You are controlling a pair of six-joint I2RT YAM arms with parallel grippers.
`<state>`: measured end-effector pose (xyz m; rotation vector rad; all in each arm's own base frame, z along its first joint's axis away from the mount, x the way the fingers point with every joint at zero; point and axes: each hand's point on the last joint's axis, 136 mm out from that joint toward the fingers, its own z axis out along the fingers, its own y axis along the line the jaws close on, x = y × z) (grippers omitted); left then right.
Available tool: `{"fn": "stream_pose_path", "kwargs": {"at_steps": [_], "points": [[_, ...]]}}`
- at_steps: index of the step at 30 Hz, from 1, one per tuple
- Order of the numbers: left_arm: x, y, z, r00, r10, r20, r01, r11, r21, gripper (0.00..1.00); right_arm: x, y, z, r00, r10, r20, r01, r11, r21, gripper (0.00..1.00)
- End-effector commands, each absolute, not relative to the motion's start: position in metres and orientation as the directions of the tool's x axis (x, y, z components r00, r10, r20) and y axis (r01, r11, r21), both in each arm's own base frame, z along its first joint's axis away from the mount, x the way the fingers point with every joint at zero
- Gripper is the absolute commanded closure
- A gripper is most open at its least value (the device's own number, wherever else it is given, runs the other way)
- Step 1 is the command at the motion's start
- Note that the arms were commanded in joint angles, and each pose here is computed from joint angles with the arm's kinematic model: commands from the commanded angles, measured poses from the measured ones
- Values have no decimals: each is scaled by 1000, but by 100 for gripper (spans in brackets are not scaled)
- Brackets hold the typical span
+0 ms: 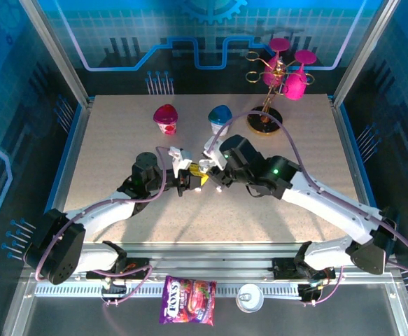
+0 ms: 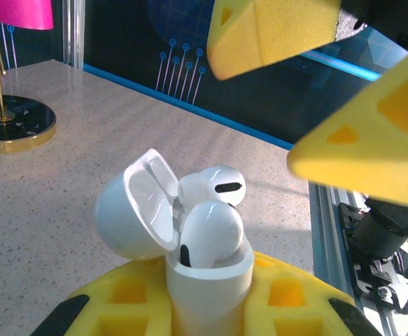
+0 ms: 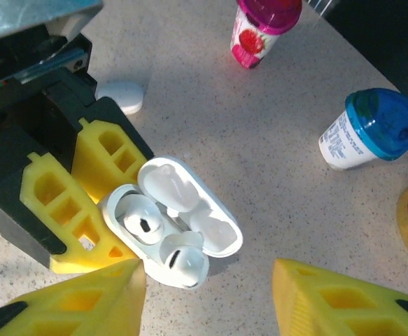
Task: Insert the wireless bluetooth earbuds into the charging case
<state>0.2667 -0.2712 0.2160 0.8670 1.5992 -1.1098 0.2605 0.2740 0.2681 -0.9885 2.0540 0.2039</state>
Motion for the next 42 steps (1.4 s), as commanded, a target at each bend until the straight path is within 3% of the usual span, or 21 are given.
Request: {"fn": "stream_pose_path", "kwargs": {"at_steps": [1, 6, 13, 33, 42], "points": [[268, -272, 230, -212, -11, -977, 930, 305, -206, 98, 262, 263, 288, -400, -417, -816, -685, 727, -35, 44], [264, -273, 231, -156, -22, -987, 946, 283, -156, 98, 268, 246, 303, -527, -172, -832, -655, 706, 269, 32], [258, -275, 244, -117, -68, -991, 963, 236, -130, 98, 268, 249, 296, -622, -113, -775, -649, 628, 429, 26], [252, -277, 260, -120, -93, -988, 972, 190, -136, 98, 272, 258, 254, -703, -177, -688, -624, 618, 479, 27], [253, -278, 258, -131, -90, -987, 970, 194, -147, 98, 271, 249, 274, -649, -150, -746, -644, 631, 434, 24]]}}
